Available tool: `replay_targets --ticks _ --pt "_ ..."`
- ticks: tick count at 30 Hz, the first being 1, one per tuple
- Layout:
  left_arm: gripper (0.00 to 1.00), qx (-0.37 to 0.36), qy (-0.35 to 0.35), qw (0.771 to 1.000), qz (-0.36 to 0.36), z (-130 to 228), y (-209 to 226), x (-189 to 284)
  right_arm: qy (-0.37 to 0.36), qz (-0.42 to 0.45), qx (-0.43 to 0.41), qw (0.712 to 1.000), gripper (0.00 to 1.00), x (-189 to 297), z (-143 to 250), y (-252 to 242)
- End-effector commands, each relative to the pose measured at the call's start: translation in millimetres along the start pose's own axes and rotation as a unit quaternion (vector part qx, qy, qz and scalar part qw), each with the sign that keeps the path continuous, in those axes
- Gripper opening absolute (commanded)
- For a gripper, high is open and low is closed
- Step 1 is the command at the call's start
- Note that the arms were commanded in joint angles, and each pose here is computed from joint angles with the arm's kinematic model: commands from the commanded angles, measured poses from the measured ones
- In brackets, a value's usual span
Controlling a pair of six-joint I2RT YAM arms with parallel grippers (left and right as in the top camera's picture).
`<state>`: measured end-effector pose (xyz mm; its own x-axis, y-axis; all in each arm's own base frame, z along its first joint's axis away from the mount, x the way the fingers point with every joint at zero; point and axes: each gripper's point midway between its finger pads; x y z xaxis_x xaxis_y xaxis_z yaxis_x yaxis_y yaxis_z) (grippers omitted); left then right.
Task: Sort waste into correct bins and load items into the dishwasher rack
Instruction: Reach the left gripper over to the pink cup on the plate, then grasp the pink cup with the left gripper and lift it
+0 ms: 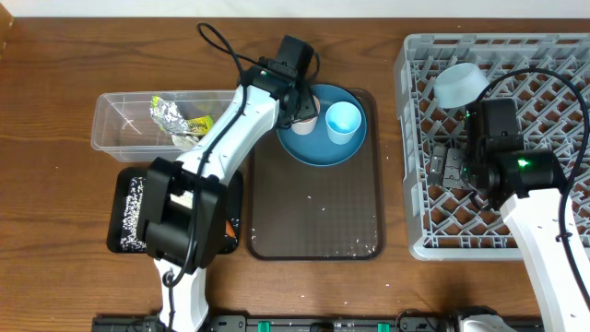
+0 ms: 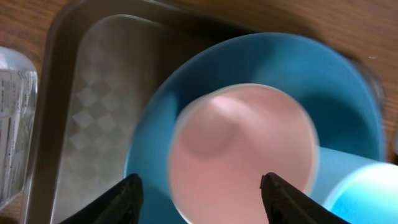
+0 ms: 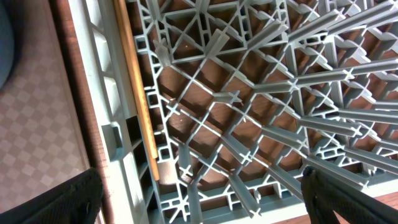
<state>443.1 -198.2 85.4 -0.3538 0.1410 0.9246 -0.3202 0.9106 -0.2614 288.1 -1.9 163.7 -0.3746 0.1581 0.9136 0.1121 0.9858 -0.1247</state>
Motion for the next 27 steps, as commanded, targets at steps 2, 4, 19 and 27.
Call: replay_targets --ticks 2,4,19,27 --pt "0.61 0.002 -0.011 1.0 -0.024 -5.4 9.0 -8.7 -0.009 0.004 -0.01 1.0 0.99 3.9 -5.4 -3.5" --pt "0.57 0.002 -0.008 1.0 -0.029 -3.6 11.6 -13.1 -0.009 0.004 -0.01 1.0 0.99 3.9 -5.4 -3.5" --pt "0.06 0.018 -0.044 0.997 -0.054 -25.8 30.9 1.8 -0.009 0.004 -0.009 1.0 0.99 3.9 -5.4 -3.5" --pt "0.06 0.028 -0.088 0.996 -0.017 -43.0 28.4 76.0 -0.009 0.004 -0.01 1.0 0.99 3.9 -5.4 -3.5"
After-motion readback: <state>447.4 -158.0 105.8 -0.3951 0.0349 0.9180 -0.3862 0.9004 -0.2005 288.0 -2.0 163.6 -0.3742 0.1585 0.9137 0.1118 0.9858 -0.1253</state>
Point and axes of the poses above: each gripper's point midway between its finger pads, its own x axis back along the fingers, its own y axis along the line the jaws close on, z = x × y, and after that the axes turned 6 degrees about x, right-handed
